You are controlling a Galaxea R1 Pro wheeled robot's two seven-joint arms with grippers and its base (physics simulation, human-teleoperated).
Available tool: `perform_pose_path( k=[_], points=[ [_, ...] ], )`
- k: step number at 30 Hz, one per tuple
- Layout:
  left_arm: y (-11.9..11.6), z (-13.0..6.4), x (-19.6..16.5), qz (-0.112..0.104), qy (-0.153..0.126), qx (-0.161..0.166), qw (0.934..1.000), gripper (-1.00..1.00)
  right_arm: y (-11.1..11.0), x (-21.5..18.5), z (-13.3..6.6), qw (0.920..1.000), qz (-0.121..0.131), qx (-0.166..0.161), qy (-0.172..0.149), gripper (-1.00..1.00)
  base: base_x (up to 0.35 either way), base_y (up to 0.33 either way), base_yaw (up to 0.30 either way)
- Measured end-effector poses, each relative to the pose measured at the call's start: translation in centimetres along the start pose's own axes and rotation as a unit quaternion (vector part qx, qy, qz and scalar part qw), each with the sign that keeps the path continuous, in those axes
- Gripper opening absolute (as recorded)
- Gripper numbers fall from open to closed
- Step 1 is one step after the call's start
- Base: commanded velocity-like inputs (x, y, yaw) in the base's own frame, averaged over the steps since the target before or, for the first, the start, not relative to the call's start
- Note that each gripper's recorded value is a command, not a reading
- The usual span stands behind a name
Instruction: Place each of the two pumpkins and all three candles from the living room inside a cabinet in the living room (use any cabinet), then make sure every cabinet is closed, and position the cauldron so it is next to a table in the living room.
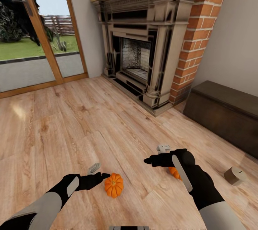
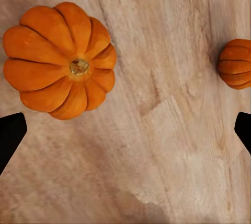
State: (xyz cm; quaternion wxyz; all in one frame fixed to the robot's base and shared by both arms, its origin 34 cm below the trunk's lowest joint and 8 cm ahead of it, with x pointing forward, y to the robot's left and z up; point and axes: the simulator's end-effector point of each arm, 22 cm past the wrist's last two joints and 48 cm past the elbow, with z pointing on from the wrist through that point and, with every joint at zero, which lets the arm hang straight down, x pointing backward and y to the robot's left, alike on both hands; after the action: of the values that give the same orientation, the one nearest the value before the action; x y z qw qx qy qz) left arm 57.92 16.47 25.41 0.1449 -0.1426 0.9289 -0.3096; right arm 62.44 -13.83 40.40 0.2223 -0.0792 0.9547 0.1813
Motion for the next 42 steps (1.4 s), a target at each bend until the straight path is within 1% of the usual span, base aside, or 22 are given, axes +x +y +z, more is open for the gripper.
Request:
perform_pose_path(
  k=[14, 37, 42],
  points=[
    [2.0, 1.7, 1.9, -0.015, 0.022, -0.008, 0.9996, 1.00, -0.9, 2.1, 2.4, 0.9996, 0.011, -0.002, 0.026, 1.00, 0.000, 0.000, 0.000],
    [2.2, 1.8, 2.0, -0.015, 0.023, -0.014, 0.9995, 1.00, -0.8, 2.1, 2.5, 0.9996, 0.010, -0.002, 0.027, 1.00, 0.001, 0.000, 0.000],
    [2.2, 1.7, 2.0, -0.015, 0.023, -0.014, 0.9995, 1.00, -0.8, 2.1, 2.4, 0.9996, 0.010, -0.002, 0.027, 1.00, 0.206, -0.120, 0.000]
  ],
)
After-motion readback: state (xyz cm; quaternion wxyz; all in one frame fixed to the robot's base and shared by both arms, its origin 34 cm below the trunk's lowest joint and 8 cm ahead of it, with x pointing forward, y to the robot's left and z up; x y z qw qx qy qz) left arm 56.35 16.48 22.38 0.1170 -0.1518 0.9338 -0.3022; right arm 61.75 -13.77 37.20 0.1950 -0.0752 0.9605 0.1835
